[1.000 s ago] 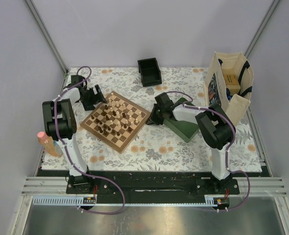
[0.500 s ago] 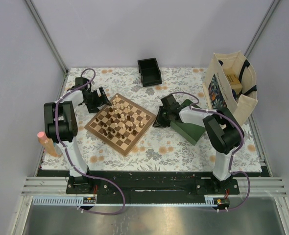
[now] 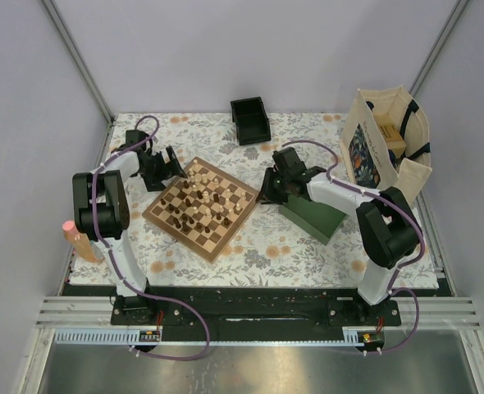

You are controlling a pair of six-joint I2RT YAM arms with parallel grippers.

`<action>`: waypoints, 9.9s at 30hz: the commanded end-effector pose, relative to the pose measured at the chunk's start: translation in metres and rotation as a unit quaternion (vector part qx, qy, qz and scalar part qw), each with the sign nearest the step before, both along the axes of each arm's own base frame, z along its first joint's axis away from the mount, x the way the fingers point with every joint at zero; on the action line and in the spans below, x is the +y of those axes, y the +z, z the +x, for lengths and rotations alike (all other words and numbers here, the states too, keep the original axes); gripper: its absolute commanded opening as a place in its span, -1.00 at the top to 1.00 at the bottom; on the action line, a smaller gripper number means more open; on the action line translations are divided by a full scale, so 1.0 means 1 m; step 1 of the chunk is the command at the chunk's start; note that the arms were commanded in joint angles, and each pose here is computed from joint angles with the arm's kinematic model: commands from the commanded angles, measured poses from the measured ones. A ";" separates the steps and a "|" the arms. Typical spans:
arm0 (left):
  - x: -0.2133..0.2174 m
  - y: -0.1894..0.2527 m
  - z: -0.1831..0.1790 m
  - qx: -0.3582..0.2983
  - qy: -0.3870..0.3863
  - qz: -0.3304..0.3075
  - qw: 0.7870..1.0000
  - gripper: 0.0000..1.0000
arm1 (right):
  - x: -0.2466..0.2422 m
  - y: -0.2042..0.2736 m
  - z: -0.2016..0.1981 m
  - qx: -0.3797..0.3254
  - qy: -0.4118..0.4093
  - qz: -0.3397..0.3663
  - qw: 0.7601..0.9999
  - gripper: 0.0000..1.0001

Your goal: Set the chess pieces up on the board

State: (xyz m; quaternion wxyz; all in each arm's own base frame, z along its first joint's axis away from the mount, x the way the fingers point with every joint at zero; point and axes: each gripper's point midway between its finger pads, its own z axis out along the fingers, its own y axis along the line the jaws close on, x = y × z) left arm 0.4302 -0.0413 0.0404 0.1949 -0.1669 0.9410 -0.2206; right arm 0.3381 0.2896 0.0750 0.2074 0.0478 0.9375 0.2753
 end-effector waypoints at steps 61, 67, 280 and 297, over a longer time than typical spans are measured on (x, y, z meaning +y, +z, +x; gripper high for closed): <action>0.051 0.178 -0.071 -0.248 0.110 0.094 0.958 -0.98 | 0.069 0.075 0.052 -0.066 0.126 -0.163 0.976 -0.26; 0.050 0.173 -0.075 -0.242 0.106 0.094 0.960 -0.98 | 0.058 0.051 0.030 -0.032 0.134 -0.173 0.975 -0.12; 0.046 0.146 -0.067 -0.183 0.089 0.080 0.976 -0.98 | 0.108 0.043 -0.030 -0.026 0.277 -0.174 0.945 0.49; 0.045 0.148 -0.067 -0.185 0.087 0.078 0.976 -0.98 | 0.085 0.087 0.019 -0.079 0.225 -0.189 0.953 0.49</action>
